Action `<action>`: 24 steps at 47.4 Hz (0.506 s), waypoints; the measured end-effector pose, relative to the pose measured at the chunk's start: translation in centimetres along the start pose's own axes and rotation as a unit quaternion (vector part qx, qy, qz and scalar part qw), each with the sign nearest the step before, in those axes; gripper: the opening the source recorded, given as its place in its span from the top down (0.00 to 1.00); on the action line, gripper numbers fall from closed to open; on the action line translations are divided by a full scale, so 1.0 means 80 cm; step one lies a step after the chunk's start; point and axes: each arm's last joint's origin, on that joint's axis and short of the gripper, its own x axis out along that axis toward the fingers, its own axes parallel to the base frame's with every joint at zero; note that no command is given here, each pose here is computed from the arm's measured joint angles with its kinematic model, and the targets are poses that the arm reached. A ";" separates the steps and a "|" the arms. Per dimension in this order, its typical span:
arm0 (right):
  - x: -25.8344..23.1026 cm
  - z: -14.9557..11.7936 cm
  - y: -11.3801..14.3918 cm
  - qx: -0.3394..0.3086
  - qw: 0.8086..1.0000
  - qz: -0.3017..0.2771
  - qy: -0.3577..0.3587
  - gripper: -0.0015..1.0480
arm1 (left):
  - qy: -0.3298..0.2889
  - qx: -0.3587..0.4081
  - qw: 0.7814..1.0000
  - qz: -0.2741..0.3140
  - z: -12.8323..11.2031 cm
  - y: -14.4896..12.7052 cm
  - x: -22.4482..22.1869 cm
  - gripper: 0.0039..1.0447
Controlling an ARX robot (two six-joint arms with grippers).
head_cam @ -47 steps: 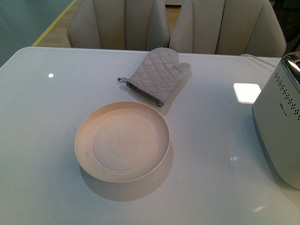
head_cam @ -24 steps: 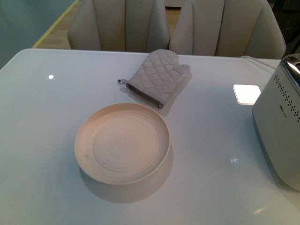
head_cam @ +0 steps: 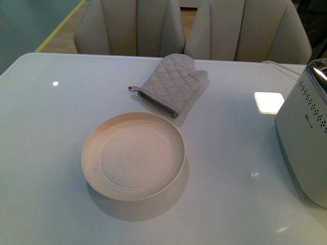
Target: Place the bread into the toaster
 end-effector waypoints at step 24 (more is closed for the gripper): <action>0.024 -0.001 0.012 0.046 0.999 0.015 0.003 0.70 | 0.000 0.000 1.000 0.000 0.000 0.000 0.000 0.06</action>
